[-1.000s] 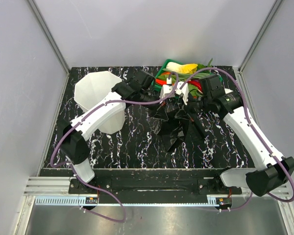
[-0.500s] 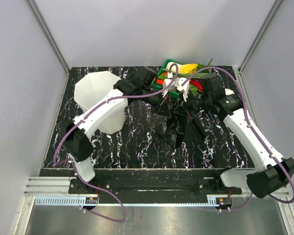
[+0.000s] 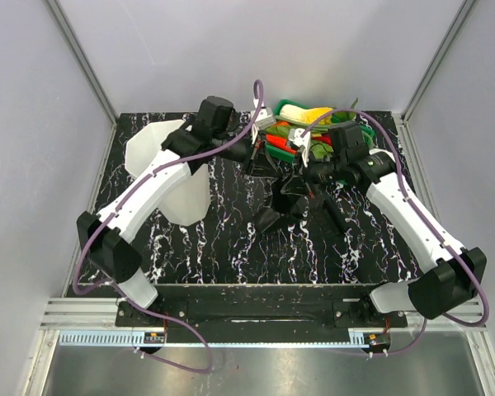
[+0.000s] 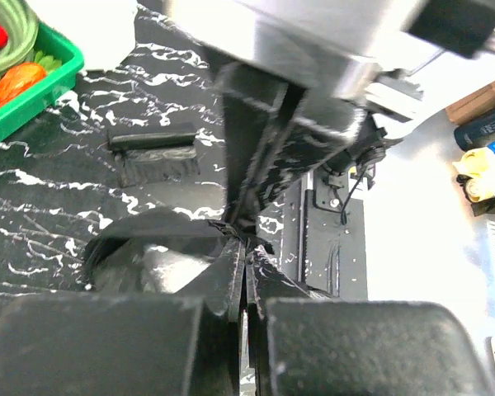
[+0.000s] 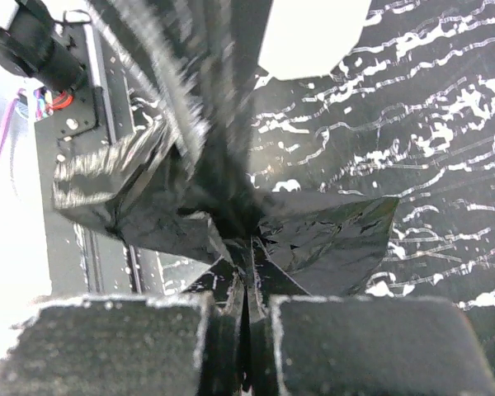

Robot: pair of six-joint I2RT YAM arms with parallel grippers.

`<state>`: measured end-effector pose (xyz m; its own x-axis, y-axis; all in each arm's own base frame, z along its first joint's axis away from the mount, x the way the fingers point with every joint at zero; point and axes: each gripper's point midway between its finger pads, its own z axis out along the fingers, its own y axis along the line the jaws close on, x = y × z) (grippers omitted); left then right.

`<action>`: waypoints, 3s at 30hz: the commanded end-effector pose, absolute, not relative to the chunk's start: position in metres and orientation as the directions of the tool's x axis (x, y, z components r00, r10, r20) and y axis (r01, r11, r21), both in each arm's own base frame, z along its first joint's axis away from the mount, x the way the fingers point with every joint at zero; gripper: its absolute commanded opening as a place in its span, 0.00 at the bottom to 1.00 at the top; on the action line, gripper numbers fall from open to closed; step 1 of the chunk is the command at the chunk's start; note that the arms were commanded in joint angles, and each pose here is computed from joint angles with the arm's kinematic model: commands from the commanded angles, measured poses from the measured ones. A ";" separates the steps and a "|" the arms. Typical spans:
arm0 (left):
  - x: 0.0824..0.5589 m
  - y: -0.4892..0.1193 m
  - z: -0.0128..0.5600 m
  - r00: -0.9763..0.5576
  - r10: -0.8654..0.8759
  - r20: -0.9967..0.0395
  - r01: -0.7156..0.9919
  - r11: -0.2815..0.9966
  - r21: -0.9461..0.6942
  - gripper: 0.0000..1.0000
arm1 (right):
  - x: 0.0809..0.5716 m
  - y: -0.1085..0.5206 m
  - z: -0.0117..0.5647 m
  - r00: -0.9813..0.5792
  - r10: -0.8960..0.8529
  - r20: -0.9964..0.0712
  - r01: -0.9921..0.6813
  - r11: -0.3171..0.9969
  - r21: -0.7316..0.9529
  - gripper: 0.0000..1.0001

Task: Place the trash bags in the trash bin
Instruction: Unfold the trash bag at the center of the board.

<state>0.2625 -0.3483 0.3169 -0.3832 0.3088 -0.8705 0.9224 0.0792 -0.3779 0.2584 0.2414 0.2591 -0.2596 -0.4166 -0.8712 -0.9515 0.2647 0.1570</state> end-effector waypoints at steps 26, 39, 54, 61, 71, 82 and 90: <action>0.281 -0.356 0.322 -0.226 0.243 -0.943 0.968 0.168 -0.188 0.00 | 0.243 0.241 0.310 -0.257 -0.379 -0.889 -0.957 0.229 0.179 0.00; 0.293 -0.353 0.315 -0.210 0.262 -0.942 0.966 0.201 -0.159 0.00 | 0.228 0.238 0.316 -0.221 -0.391 -0.893 -0.971 0.170 0.166 0.00; 0.234 -0.348 0.324 -0.136 0.307 -0.942 0.987 -0.042 -0.157 0.11 | 0.251 0.226 0.316 -0.192 -0.431 -0.882 -0.954 0.291 0.066 0.00; 0.241 -0.331 0.324 -0.065 0.350 -0.935 0.997 -0.008 -0.073 0.00 | 0.249 0.223 0.322 -0.177 -0.450 -0.875 -0.958 0.283 0.048 0.00; 0.256 -0.320 0.336 0.022 0.379 -0.925 0.999 0.031 0.037 0.37 | 0.248 0.217 0.323 -0.169 -0.475 -0.864 -0.957 0.287 0.029 0.00; 0.249 -0.313 0.335 0.028 0.359 -0.933 1.000 -0.023 0.021 0.71 | 0.243 0.210 0.326 -0.151 -0.476 -0.866 -0.960 0.279 0.015 0.00; 0.231 -0.318 0.332 -0.019 0.328 -0.945 0.992 -0.114 -0.059 0.63 | 0.240 0.208 0.321 -0.143 -0.490 -0.860 -0.966 0.257 0.014 0.00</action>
<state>0.2490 -0.3151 0.3071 -0.0590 0.4063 -0.9118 0.9969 -0.0229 -0.0747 0.2462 0.2112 0.3033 -0.2051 -0.5054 -0.8381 -0.9585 0.2771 0.0674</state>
